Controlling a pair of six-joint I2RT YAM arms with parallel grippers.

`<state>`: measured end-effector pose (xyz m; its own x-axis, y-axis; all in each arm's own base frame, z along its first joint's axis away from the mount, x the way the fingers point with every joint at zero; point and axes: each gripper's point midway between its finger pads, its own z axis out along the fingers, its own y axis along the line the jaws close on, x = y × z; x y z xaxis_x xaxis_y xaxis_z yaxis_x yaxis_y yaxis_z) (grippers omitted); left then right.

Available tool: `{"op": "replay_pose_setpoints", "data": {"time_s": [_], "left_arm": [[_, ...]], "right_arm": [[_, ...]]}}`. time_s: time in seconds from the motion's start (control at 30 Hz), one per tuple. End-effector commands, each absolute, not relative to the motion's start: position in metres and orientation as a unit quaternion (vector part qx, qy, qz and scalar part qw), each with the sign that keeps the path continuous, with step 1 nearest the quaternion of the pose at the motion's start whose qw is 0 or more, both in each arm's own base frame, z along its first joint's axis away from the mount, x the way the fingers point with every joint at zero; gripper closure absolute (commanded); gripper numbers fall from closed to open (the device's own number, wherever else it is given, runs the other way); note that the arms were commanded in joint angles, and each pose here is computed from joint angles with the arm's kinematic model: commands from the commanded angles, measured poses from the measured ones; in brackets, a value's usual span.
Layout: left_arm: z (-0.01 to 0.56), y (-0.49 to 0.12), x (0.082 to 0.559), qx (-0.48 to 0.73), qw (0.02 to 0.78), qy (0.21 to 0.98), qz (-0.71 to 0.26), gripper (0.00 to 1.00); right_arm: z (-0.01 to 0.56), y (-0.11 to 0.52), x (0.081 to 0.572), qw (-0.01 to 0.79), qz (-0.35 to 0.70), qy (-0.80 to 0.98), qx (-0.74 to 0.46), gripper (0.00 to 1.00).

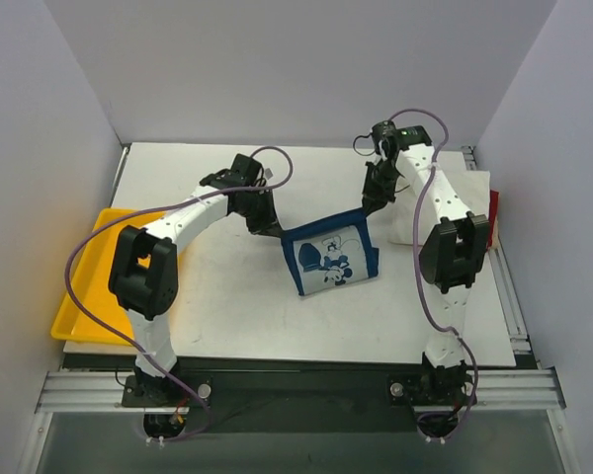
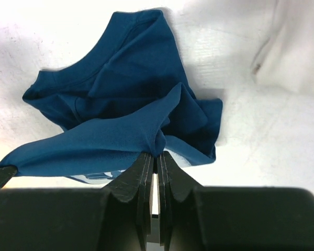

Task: Fold and stack the t-shirts
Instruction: Fold the long partially folded tshirt into a neat square

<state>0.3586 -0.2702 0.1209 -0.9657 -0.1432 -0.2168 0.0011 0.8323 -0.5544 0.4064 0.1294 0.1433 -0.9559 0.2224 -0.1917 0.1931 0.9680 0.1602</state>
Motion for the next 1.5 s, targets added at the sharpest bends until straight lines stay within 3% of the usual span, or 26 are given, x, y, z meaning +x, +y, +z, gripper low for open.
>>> {"op": "replay_pose_setpoints", "data": {"time_s": [0.0,0.43,0.47,0.5,0.53,0.6,0.7,0.77,1.0,1.47], "left_arm": [[0.121,-0.256,0.382,-0.043,0.153,0.949,-0.271,1.00],[0.090,-0.253,0.406,-0.055,0.133,0.953,-0.266,1.00],[0.090,-0.252,0.408,-0.056,0.136,0.953,-0.265,0.95],[0.089,-0.252,0.409,-0.058,0.136,0.953,-0.264,0.84],[0.089,-0.249,0.411,-0.060,0.140,0.954,-0.258,0.61],[0.093,-0.247,0.416,-0.059,0.150,0.954,-0.254,0.50],[0.101,-0.245,0.420,-0.055,0.166,0.952,-0.251,0.38],[0.106,-0.245,0.421,-0.052,0.176,0.950,-0.252,0.24],[0.101,-0.247,0.400,-0.040,0.172,0.944,-0.278,0.23],[0.075,-0.274,0.360,-0.032,0.146,0.924,-0.353,0.27]], "right_arm": [[0.141,0.118,0.413,0.100,0.055,0.988,0.100,1.00],[0.114,0.128,0.431,0.077,0.070,0.989,0.108,1.00],[0.111,0.129,0.432,0.074,0.073,0.989,0.108,1.00],[0.112,0.132,0.433,0.075,0.080,0.988,0.107,0.83],[0.113,0.135,0.435,0.077,0.087,0.987,0.107,0.70],[0.119,0.144,0.440,0.085,0.114,0.985,0.100,0.41],[0.129,0.151,0.446,0.102,0.138,0.981,0.091,0.24],[0.136,0.151,0.446,0.112,0.146,0.979,0.084,0.17],[0.144,0.152,0.427,0.121,0.191,0.971,0.083,0.16],[0.094,0.126,0.353,0.093,0.219,0.967,0.086,0.13]]}}
